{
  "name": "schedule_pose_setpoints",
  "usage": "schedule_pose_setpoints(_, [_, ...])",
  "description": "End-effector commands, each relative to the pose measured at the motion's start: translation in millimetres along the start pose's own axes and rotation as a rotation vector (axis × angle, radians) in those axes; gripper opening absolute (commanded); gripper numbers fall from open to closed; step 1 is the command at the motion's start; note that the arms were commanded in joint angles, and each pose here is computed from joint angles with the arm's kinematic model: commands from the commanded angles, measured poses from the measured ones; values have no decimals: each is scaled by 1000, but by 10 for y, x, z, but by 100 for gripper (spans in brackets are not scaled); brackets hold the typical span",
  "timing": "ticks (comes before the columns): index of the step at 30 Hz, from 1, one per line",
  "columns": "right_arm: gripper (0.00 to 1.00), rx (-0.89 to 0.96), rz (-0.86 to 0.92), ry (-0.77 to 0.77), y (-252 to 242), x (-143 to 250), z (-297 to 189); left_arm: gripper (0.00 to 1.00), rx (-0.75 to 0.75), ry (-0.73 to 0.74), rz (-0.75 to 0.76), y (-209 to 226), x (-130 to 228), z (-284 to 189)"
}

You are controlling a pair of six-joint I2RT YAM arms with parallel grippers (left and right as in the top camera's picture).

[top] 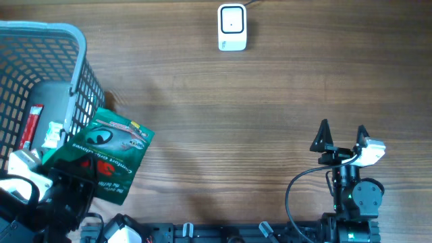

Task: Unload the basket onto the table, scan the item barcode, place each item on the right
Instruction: 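Grasp the green 3M glove pack with the left gripper and lift it out, then carry the glove pack right and release it on the table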

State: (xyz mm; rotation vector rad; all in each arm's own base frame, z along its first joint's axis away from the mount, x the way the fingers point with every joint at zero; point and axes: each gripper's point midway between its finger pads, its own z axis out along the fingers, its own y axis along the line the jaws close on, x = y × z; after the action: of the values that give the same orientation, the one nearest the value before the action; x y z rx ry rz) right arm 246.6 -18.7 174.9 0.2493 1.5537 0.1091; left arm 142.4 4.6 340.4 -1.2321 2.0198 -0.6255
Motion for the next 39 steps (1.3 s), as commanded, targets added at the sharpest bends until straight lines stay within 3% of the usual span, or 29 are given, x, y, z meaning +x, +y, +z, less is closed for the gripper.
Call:
schedule_pose_setpoints(1, [100,-15,-16,-6,29,-13,-4,4,193,54,227,-330,93,-25])
schedule_pose_setpoints(4, [100,-15,-16,-6,29,-13,-4,4,327,51,406,-545,128,-77])
schedule_pose_setpoints(9, [100,-15,-16,-6,29,-13,-4,4,440,67,561,-657,223,-98])
schedule_pose_setpoints(20, [99,-15,-16,-6,29,-13,-4,4,424,203,453,-109,156,671])
schedule_pose_setpoints(26, [100,-15,-16,-6,29,-13,-4,4,495,340,641,-242,485,779])
schedule_pose_setpoints(30, [100,-15,-16,-6,29,-13,-4,4,453,418,712,-372,665,1030])
schedule_pose_setpoints(36, [100,-15,-16,-6,29,-13,-4,4,334,446,871,-679,1211,1637])
schedule_pose_setpoints(39, [99,-15,-16,-7,29,-14,-4,4,311,483,911,-824,1654,1974])
